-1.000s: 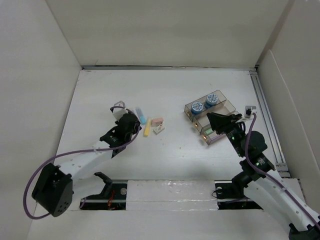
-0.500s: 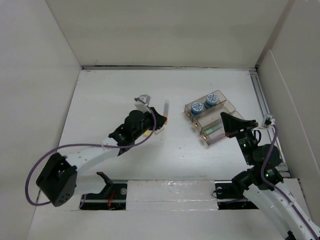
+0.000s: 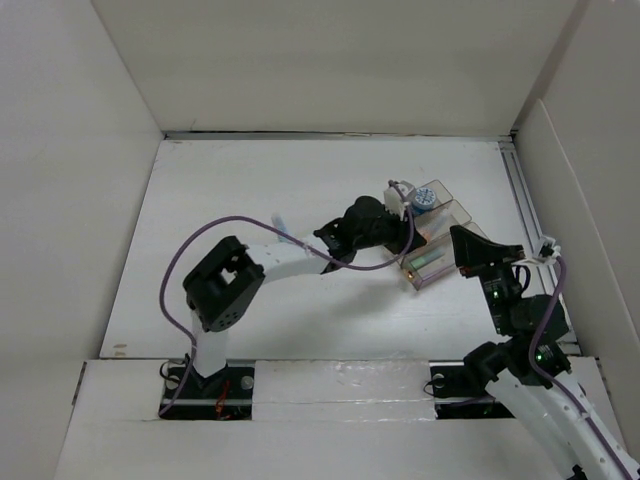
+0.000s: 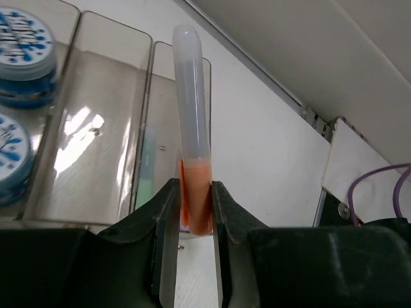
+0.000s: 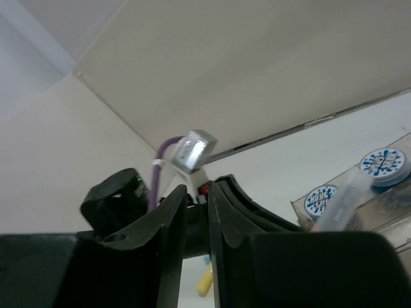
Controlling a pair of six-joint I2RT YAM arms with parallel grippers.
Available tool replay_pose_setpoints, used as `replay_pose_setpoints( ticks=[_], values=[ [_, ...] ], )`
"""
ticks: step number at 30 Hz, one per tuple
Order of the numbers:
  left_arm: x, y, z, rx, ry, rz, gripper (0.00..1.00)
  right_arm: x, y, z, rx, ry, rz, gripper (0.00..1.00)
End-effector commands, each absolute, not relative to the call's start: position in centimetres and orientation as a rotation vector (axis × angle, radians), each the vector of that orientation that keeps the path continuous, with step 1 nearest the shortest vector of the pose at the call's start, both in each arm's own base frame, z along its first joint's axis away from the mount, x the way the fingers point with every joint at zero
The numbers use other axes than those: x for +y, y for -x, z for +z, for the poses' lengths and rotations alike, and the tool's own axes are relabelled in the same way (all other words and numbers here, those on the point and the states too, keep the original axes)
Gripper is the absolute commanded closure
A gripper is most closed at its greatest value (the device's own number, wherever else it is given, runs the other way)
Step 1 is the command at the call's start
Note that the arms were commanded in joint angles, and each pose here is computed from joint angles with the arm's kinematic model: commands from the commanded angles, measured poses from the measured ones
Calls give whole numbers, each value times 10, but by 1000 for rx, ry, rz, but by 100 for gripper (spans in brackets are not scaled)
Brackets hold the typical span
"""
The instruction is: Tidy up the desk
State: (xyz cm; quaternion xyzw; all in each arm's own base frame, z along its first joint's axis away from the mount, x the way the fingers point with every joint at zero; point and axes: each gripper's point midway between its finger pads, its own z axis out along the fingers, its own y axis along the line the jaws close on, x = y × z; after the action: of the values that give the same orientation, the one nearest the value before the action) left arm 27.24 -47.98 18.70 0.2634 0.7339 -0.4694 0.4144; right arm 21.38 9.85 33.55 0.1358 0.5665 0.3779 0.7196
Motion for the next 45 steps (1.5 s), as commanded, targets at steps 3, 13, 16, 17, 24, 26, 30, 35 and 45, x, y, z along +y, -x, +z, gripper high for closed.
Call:
replay_pose_setpoints(
  ticks=[3, 13, 16, 17, 24, 26, 30, 35, 45],
  values=[
    [-524, -267, 193, 1764, -878, -1307, 100, 81, -205, 349, 1179, -352, 820, 62],
    [-539, -283, 161, 1838, -926, -1234, 100, 85, -208, 346, 1195, -352, 828, 59],
    [-539, -285, 146, 1879, -938, -1208, 100, 84, -210, 347, 1198, -350, 816, 59],
    [-539, -287, 142, 1896, -943, -1190, 99, 84, -212, 343, 1202, -360, 816, 59],
    [-542, -288, 130, 1925, -950, -1105, 82, 90, -218, 340, 1231, -348, 812, 58],
    [-539, -288, 135, 1910, -936, -1107, 74, 91, -216, 342, 1228, -333, 816, 59],
    [-536, -288, 150, 1873, -925, -1107, 65, 89, -217, 341, 1222, -352, 815, 58],
    [-523, -283, 183, 1781, -880, -1118, 64, 89, -216, 342, 1223, -348, 812, 59],
    [-386, -309, 199, 1809, -431, -824, 67, 108, -221, 340, 1263, -270, 847, 94]
  ],
)
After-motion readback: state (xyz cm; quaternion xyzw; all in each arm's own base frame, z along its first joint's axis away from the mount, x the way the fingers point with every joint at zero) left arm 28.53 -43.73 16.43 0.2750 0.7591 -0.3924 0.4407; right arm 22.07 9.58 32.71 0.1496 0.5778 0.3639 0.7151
